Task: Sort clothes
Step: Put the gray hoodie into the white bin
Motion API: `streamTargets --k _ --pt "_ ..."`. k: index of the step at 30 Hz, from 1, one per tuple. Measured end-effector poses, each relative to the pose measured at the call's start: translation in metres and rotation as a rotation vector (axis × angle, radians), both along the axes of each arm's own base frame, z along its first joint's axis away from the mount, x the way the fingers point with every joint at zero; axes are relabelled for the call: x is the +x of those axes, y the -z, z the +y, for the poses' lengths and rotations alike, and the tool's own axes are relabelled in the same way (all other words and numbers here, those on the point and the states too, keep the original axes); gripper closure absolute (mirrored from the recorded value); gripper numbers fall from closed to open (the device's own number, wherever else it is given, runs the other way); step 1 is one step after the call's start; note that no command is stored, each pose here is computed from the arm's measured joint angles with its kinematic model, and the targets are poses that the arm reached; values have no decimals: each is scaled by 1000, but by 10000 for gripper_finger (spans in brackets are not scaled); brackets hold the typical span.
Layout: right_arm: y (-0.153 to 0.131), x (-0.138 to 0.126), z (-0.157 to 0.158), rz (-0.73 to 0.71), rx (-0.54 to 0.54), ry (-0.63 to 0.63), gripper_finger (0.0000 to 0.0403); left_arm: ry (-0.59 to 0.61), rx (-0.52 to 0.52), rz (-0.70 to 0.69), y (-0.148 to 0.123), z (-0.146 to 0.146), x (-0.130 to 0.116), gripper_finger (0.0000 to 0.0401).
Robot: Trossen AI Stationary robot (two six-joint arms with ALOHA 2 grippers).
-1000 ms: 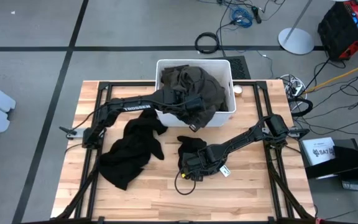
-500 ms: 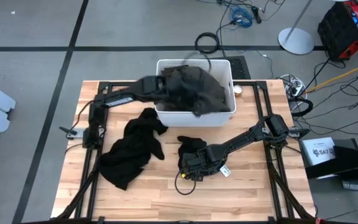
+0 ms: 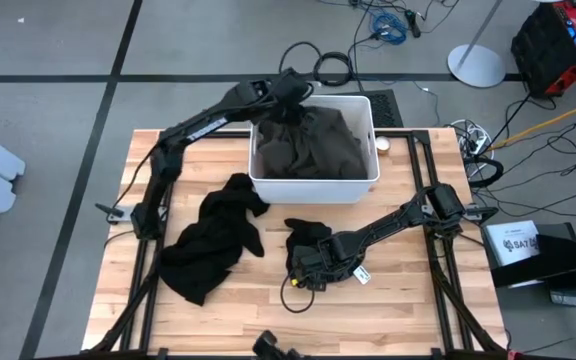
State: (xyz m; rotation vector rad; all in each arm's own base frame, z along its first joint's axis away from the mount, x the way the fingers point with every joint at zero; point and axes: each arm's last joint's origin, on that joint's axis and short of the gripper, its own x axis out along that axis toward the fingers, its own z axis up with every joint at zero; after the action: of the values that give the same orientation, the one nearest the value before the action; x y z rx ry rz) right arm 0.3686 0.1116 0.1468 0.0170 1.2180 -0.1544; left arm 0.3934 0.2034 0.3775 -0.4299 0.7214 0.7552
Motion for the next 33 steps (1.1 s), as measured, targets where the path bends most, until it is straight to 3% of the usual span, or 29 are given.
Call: streamTargets --k 4,12,20,27,33 --pt "0 0 0 2 -5 -15 403 20 -43 143 37 12 11 395" --pt "0 0 0 3 -7 -20 403 117 -63 329 104 6 46 394" --pt "0 0 0 4 -8 -20 403 145 -111 416 147 5 61 392" --pt "0 0 0 4 -7 -20 403 161 -133 470 153 4 58 389" --pt "0 0 0 4 -7 -20 403 76 -57 460 120 -1 46 350"
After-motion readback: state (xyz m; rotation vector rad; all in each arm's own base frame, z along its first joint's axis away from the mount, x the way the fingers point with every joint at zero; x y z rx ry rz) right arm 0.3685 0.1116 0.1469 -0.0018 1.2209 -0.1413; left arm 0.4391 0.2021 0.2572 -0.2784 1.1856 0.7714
